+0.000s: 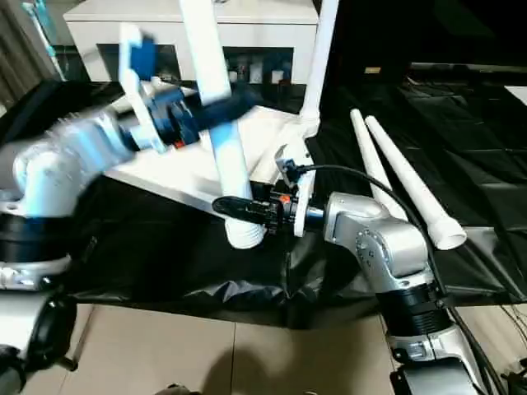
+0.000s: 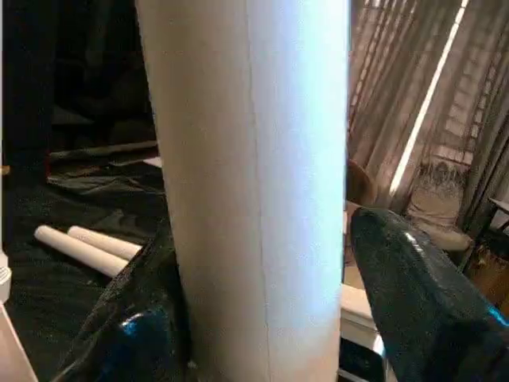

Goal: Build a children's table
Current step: Pick table leg

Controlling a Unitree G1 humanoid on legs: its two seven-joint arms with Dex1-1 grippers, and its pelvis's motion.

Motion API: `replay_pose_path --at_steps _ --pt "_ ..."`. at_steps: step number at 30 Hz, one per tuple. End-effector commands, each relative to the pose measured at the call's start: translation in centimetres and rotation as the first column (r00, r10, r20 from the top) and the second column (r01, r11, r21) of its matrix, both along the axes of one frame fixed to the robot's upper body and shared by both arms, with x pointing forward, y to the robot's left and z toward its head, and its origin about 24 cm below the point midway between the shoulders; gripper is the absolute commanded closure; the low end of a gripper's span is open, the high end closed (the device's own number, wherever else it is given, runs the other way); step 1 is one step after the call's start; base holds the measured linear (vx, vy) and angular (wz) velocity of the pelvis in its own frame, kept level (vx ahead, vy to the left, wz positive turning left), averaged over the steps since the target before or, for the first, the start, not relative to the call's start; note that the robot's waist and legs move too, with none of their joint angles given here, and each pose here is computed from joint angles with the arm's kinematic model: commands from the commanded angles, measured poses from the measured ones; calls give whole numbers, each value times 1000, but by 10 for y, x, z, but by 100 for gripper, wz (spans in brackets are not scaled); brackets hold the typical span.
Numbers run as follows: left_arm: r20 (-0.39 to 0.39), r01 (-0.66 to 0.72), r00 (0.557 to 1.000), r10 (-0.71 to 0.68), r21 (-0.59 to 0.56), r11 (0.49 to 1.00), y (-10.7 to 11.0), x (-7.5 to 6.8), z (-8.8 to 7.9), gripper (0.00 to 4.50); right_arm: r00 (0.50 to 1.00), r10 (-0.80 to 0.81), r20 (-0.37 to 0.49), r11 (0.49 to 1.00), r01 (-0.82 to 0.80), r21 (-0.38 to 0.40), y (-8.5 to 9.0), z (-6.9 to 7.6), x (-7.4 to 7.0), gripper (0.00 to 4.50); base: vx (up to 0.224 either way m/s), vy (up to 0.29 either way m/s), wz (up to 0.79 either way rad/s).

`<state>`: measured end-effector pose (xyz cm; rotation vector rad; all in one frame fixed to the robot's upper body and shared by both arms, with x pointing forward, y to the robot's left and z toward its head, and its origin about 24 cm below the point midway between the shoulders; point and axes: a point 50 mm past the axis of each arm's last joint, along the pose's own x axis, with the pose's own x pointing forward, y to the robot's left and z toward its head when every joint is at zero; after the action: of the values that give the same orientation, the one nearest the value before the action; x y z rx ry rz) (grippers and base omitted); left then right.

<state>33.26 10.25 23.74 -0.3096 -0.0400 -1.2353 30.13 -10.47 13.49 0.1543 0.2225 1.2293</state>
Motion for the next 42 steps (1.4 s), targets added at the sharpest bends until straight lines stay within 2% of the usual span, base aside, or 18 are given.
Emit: replay_pose_path --at_steps 1,14,18,21,22,24,27,28,30,35,39,42 --pt "6 2 1000 -2 -14 1000 1 1 7 176 1000 -5 9 1000 5 -6 -1 -2 0 257 0 0 0" --pt "-6 10 1000 -11 -48 999 5 4 13 269 999 -18 30 1000 19 -19 -2 -1 3 257 0 0 0" --pt "-7 18 1000 -19 -47 999 5 4 13 272 999 -22 36 1000 23 -20 -2 -1 3 257 0 0 0" --pt "7 43 999 -43 -47 998 6 3 12 273 996 -45 77 998 48 -28 -1 0 6 257 0 0 0" --pt "17 59 998 -58 -44 997 6 2 12 273 995 -53 79 998 55 -18 -1 0 6 222 0 0 0" --pt "26 84 996 -83 -43 996 5 0 11 275 996 -57 74 998 58 -2 -1 1 7 185 0 0 0" --pt "59 147 988 -145 -23 989 4 -5 8 275 997 -27 74 1000 26 17 -1 4 6 179 0 0 0" --pt "69 158 985 -157 -14 987 4 -5 7 275 997 -18 77 1000 17 17 -2 5 5 153 0 0 0" --pt "104 212 972 -211 6 977 4 -9 5 275 996 4 92 1000 -5 14 -3 8 3 144 0 0 0" --pt "149 290 945 -292 33 956 5 -13 4 275 990 126 65 992 -126 -3 -5 10 -7 141 0 0 0" --pt "159 320 930 -331 93 943 0 -14 3 275 977 211 32 976 -208 -71 -6 6 -15 141 0 0 0" --pt "168 309 930 -327 124 943 -4 -11 2 275 977 212 32 973 -208 -102 -4 4 -15 141 0 0 0"
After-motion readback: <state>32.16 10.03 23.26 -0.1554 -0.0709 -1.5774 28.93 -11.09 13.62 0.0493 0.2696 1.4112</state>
